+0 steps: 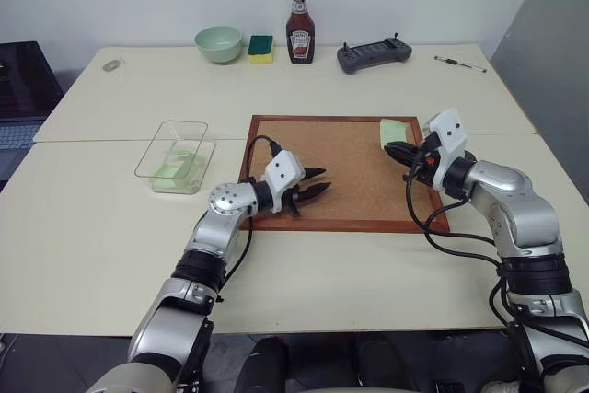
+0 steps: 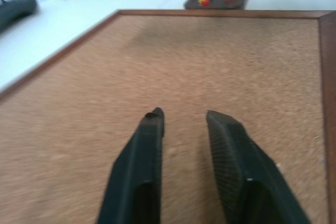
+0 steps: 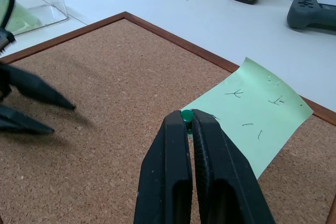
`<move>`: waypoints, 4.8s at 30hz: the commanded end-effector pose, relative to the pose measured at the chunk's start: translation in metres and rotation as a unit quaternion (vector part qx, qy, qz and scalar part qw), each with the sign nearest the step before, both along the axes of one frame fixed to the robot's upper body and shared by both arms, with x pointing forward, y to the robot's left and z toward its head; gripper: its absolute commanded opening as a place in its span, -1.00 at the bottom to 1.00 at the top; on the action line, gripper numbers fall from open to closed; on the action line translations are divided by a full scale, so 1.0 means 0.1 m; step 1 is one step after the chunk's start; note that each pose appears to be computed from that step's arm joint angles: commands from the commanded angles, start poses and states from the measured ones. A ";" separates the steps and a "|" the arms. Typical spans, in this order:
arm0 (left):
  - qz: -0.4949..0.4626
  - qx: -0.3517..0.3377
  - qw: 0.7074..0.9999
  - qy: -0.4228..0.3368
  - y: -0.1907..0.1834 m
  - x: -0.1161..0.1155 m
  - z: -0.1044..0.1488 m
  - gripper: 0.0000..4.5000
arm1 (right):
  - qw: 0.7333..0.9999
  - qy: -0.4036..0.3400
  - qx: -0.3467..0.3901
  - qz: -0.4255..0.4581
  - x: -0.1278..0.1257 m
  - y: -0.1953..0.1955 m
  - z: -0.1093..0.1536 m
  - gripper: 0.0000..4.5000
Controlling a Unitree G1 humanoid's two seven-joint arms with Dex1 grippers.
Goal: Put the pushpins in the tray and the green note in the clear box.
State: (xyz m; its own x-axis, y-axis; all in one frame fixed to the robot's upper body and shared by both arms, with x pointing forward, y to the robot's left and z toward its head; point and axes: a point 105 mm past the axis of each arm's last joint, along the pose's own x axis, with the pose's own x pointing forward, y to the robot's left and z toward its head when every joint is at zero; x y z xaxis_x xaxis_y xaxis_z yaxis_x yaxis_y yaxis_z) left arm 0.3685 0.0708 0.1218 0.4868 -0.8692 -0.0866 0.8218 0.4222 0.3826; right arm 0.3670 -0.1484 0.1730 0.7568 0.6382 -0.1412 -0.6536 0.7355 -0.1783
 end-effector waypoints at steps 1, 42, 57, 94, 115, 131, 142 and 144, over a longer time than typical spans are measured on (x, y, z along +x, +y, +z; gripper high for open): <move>-0.013 -0.015 0.998 -0.061 0.01 -0.05 0.26 0.05 | 1.000 -0.022 -0.002 0.022 -0.05 0.07 0.15 -1.00; -0.124 0.054 0.975 -0.176 -0.27 -0.11 0.58 0.97 | 0.968 0.181 0.081 0.156 -0.55 0.71 0.47 -1.00; -0.139 0.077 0.972 -0.174 -0.32 -0.04 0.50 0.82 | 0.962 0.193 0.102 0.162 -0.58 0.77 0.51 -1.00; -0.157 0.023 0.984 -0.078 -0.30 -0.14 0.39 -1.00 | 0.952 0.217 0.153 0.151 -0.52 0.77 0.59 -1.00; -0.148 0.020 0.987 -0.056 -0.29 -0.16 0.32 -1.00 | 0.952 0.191 0.193 0.143 -0.50 0.63 0.78 -1.00; -0.150 0.053 0.987 -0.015 -0.20 -0.23 0.16 -1.00 | 0.972 0.018 -0.168 -0.166 0.03 -0.92 0.11 -1.00; -0.137 0.057 0.989 -0.026 -0.19 -0.21 0.16 -1.00 | 0.949 -0.004 -0.229 -0.216 0.25 -1.17 -0.14 -1.00; -0.136 0.057 0.989 -0.026 -0.19 -0.20 0.16 -1.00 | 0.949 -0.002 -0.228 -0.219 0.26 -1.19 -0.14 -0.81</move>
